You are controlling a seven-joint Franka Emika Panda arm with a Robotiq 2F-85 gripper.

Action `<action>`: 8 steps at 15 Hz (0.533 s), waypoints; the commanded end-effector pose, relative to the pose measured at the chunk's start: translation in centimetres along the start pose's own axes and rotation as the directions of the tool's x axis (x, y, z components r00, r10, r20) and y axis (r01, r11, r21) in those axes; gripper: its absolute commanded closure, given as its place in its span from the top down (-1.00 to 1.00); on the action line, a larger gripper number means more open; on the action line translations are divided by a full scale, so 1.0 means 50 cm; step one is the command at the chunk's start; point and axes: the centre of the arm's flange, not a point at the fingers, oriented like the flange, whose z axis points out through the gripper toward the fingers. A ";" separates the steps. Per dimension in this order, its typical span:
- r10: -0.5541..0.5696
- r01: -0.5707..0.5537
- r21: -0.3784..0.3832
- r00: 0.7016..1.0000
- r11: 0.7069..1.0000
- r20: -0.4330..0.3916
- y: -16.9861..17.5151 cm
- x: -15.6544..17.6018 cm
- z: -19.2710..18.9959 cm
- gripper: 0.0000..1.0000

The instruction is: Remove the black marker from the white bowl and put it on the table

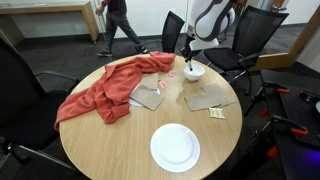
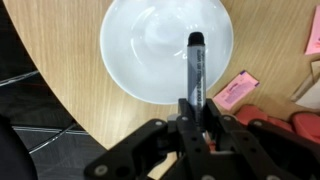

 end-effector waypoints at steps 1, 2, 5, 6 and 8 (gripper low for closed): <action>-0.027 0.030 0.052 0.997 0.998 -0.069 -0.011 -0.031 -0.137 -0.91; -0.042 0.047 0.066 0.996 0.997 -0.081 -0.022 -0.037 -0.165 -0.91; -0.106 0.117 0.112 0.990 0.987 -0.098 -0.069 -0.064 -0.232 -0.91; -0.134 0.146 0.129 0.986 0.981 -0.098 -0.087 -0.076 -0.246 -0.91; -0.187 0.198 0.156 0.979 0.968 -0.086 -0.127 -0.106 -0.267 -0.91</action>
